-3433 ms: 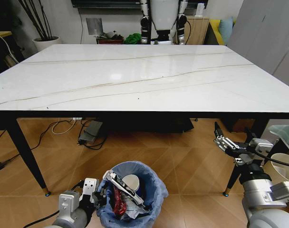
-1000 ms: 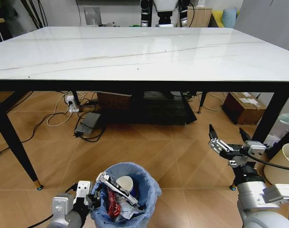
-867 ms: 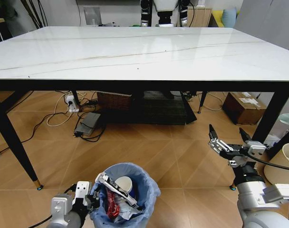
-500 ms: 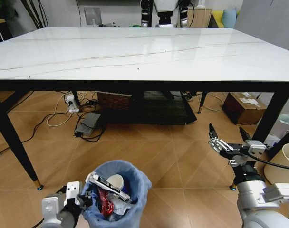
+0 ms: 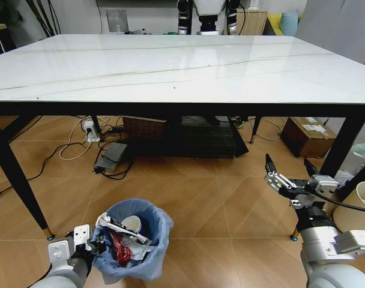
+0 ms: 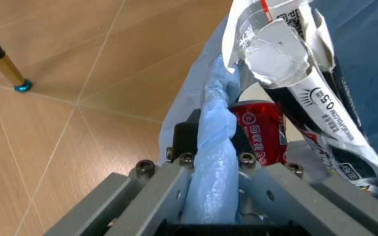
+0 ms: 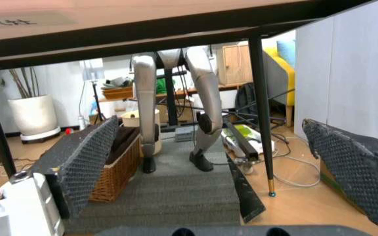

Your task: Pick up the trash bin and place the trash from the table into it.

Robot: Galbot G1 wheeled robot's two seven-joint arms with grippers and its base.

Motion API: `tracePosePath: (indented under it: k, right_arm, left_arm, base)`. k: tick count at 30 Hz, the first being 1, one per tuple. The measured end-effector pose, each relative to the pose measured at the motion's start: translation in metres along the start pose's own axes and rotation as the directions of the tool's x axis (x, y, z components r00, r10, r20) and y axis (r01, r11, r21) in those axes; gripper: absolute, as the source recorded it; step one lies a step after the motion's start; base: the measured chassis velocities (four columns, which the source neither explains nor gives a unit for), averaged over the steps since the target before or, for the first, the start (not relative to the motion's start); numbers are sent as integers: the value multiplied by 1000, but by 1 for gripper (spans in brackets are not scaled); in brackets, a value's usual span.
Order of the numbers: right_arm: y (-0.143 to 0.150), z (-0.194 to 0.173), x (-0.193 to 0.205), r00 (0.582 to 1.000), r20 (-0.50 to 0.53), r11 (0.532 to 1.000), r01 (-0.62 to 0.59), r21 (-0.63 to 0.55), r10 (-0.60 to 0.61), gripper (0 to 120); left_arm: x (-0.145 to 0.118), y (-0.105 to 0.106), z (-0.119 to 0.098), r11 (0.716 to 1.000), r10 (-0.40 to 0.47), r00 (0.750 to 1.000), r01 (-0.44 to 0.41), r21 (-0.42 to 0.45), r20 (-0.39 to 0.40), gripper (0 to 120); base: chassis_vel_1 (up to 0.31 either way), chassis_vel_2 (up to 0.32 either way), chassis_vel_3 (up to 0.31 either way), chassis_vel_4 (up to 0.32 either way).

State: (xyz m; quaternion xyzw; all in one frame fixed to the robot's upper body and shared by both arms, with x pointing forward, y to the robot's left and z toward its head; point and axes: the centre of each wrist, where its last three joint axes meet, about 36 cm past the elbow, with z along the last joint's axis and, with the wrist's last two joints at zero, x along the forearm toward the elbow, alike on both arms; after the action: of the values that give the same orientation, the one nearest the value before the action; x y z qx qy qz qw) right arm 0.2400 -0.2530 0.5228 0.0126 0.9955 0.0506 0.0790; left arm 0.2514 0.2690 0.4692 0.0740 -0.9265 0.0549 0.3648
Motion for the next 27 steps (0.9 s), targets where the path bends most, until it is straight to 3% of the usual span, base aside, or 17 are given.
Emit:
tracePosePath:
  k: [7,27]
  right_arm:
    - [0,0,0,1000,3,1000,0,0,0,100]
    - [0,0,1,1000,1,1000,-3,2,3,100]
  left_arm:
    - [-24,6,18,1000,-28,999,28,-11,-39,0]
    - [-46,16,39,999,-20,999,19,-38,-27,0]
  base:
    - [0,0,0,0]
    - [0,0,0,0]
